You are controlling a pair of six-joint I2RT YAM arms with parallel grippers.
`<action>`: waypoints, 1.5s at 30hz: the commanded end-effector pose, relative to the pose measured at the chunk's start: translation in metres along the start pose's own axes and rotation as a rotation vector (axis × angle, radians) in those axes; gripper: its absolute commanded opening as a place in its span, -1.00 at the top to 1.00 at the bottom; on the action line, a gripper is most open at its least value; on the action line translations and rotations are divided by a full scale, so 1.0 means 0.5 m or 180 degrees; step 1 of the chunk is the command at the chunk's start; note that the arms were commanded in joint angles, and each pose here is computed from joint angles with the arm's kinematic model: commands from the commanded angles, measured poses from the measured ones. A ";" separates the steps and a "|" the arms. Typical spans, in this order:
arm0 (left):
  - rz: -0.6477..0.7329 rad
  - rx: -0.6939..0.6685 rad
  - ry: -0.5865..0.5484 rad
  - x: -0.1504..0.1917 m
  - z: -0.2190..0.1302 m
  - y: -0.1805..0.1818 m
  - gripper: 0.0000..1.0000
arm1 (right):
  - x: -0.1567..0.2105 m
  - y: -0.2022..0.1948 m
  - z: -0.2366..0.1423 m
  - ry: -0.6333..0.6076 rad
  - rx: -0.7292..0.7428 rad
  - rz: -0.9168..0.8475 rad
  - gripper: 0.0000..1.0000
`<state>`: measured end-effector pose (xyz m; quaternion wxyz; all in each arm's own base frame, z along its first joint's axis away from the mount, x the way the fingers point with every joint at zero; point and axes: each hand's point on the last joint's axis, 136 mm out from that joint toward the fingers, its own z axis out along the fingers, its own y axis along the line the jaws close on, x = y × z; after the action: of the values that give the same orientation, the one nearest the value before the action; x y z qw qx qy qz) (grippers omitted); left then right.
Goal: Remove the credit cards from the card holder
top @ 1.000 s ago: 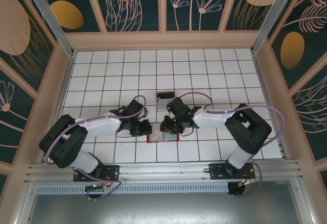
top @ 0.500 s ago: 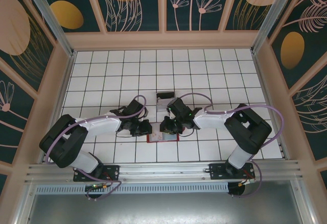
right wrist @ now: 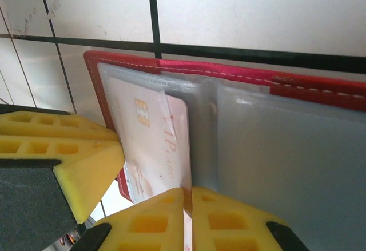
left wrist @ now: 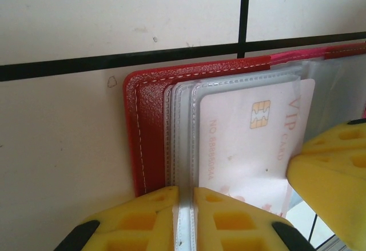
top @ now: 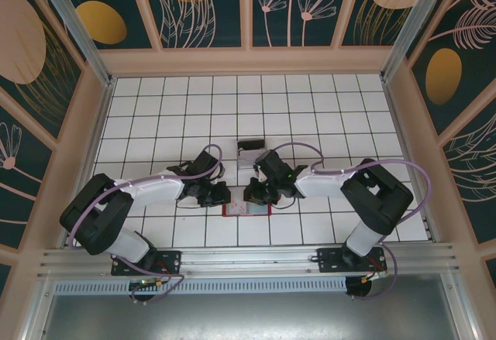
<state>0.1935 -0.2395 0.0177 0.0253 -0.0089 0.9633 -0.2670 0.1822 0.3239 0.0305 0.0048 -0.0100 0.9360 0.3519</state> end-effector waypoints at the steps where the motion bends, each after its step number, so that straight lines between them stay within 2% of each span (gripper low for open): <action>1: -0.0016 -0.0194 0.0080 0.012 0.005 0.025 0.65 | -0.001 -0.007 -0.014 -0.0066 0.0008 0.0057 0.80; 16: -0.0029 -0.0180 0.0032 0.006 -0.001 0.019 0.65 | -0.001 -0.016 -0.025 -0.0105 0.0007 0.0071 0.80; 26: 0.0053 -0.0138 -0.0188 -0.024 -0.040 -0.024 0.38 | 0.006 -0.001 -0.013 -0.0012 -0.0089 0.0028 0.81; 34: 0.0111 -0.0329 -0.0170 -0.023 -0.029 -0.015 0.23 | 0.003 0.001 -0.013 -0.0026 -0.0084 0.0026 0.82; 45: 0.0219 -0.0864 -0.0089 -0.012 -0.012 0.035 0.18 | 0.002 0.001 -0.018 -0.0045 -0.0065 0.0027 0.83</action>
<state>0.2016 -0.2355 0.0187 0.0487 0.0099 0.9824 -0.1798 0.1819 0.3181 0.0368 0.0114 -0.0065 0.9318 0.3627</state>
